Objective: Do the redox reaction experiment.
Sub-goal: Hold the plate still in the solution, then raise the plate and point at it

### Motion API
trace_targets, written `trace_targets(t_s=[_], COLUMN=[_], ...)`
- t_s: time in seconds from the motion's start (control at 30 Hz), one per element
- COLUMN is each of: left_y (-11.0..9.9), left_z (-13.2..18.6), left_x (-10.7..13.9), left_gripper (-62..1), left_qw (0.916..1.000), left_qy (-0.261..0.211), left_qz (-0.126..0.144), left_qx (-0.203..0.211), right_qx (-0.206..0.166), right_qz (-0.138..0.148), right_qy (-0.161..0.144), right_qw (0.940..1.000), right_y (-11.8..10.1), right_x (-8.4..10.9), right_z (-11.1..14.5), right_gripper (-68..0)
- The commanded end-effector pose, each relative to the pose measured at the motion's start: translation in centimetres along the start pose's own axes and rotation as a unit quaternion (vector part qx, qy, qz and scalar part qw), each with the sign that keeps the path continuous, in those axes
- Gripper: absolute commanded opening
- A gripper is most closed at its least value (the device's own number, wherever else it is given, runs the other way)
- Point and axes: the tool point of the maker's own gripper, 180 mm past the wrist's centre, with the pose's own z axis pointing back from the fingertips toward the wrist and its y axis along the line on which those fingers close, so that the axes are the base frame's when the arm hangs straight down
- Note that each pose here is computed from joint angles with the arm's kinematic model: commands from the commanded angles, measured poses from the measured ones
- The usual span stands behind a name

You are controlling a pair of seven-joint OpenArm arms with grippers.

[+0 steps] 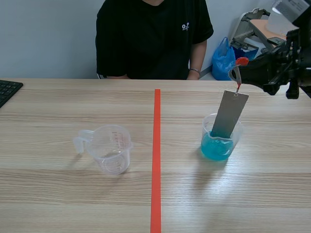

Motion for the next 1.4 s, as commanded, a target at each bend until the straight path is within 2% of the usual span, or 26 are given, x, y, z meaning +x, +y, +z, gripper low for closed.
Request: trace_targets(t_s=[0.0,0.23,0.83,1.23,1.37], left_y=[0.5,0.5,0.5,0.5,1.6], left_z=[0.1,0.1,0.1,0.1,0.1], left_x=[0.8,0.8,1.0,1.0,1.2], left_gripper=[-56.8,-56.8,-56.8,-56.8,-56.8], left_qw=[0.9999,0.9999,0.9998,0.9998,0.9996], left_qy=[-0.013,-0.015,-0.019,-0.018,-0.021], left_qz=[-0.007,-0.007,-0.007,-0.008,-0.019], left_qx=[0.005,0.005,0.005,0.004,0.0], right_qx=[-0.01,0.0,0.014,0.015,0.015], right_qz=[0.016,0.027,0.034,0.036,0.036], right_qy=[-0.025,-0.049,-0.092,-0.093,-0.093], right_qw=[0.9995,0.9984,0.995,0.9949,0.9949], right_y=[-0.8,-0.2,0.9,1.0,1.0], right_x=[2.3,5.0,9.6,10.0,9.9], right_z=[1.2,2.6,5.5,5.8,5.8], right_gripper=[-66.0,-66.0,-66.0,-66.0,-66.0])
